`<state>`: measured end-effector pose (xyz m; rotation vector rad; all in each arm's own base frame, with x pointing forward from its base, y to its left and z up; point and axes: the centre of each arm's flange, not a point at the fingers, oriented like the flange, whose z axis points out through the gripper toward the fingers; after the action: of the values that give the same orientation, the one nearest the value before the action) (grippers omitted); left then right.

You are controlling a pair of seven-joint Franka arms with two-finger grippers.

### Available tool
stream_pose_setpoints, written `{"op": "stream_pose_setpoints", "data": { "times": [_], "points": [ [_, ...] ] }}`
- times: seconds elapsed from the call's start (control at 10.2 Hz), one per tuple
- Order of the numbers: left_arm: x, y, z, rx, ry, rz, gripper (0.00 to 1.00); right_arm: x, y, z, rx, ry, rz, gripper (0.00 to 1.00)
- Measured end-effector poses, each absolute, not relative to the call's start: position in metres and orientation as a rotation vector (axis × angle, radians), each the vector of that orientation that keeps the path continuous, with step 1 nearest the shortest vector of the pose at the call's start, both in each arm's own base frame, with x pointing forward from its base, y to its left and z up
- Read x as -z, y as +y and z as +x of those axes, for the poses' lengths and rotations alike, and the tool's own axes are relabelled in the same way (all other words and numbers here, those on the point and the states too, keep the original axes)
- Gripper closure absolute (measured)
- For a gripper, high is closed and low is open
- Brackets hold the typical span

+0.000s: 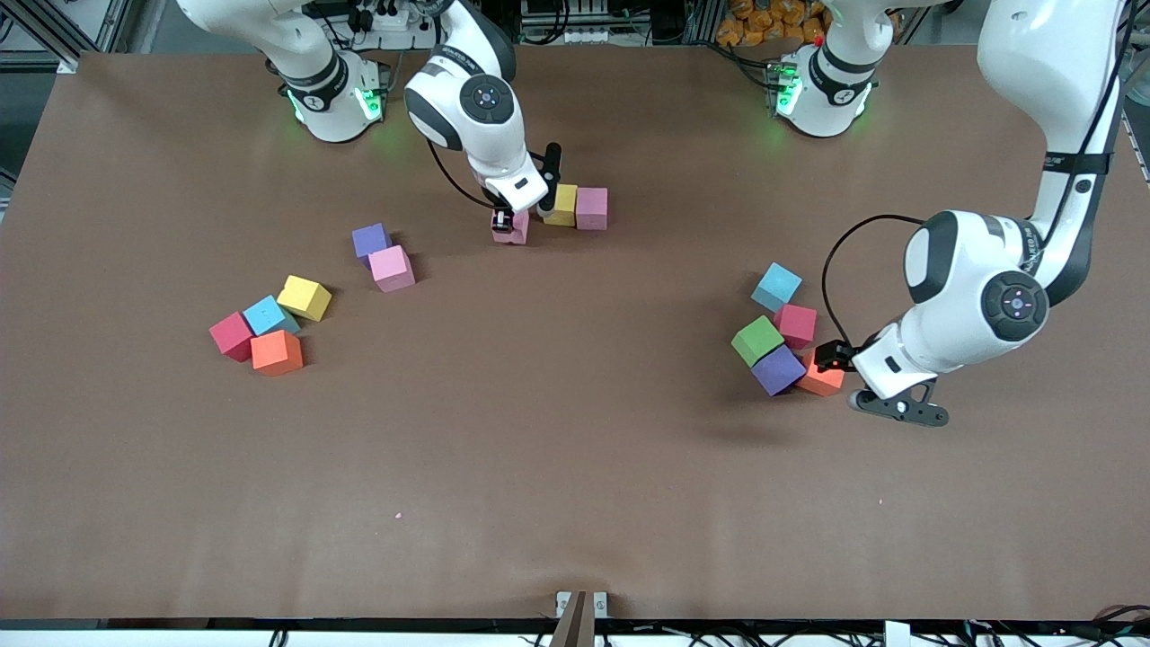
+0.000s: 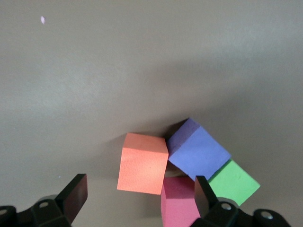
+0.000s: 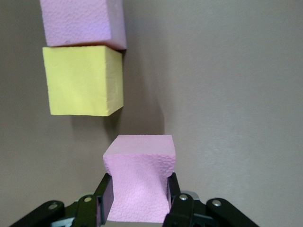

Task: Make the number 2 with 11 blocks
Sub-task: 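Carry the pink cube with the right gripper while the left gripper reaches orange, then place the pink cube by the yellow while the left gripper grasps orange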

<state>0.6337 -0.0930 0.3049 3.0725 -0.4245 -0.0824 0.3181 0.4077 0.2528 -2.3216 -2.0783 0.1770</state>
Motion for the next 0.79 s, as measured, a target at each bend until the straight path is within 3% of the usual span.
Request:
{"op": "stream_pose_setpoints", "data": {
  "times": [0.49,0.79],
  "points": [
    [-0.240,-0.093,0.617,0.148,-0.612,3.109,0.00,-0.245,0.432,0.283,-0.188,-2.052,-2.320,0.50],
    [-0.228,-0.096,0.609,0.141,-0.641,3.097,0.00,-0.237,0.436,0.279,-0.187,-2.051,-2.305,0.50]
  ]
}}
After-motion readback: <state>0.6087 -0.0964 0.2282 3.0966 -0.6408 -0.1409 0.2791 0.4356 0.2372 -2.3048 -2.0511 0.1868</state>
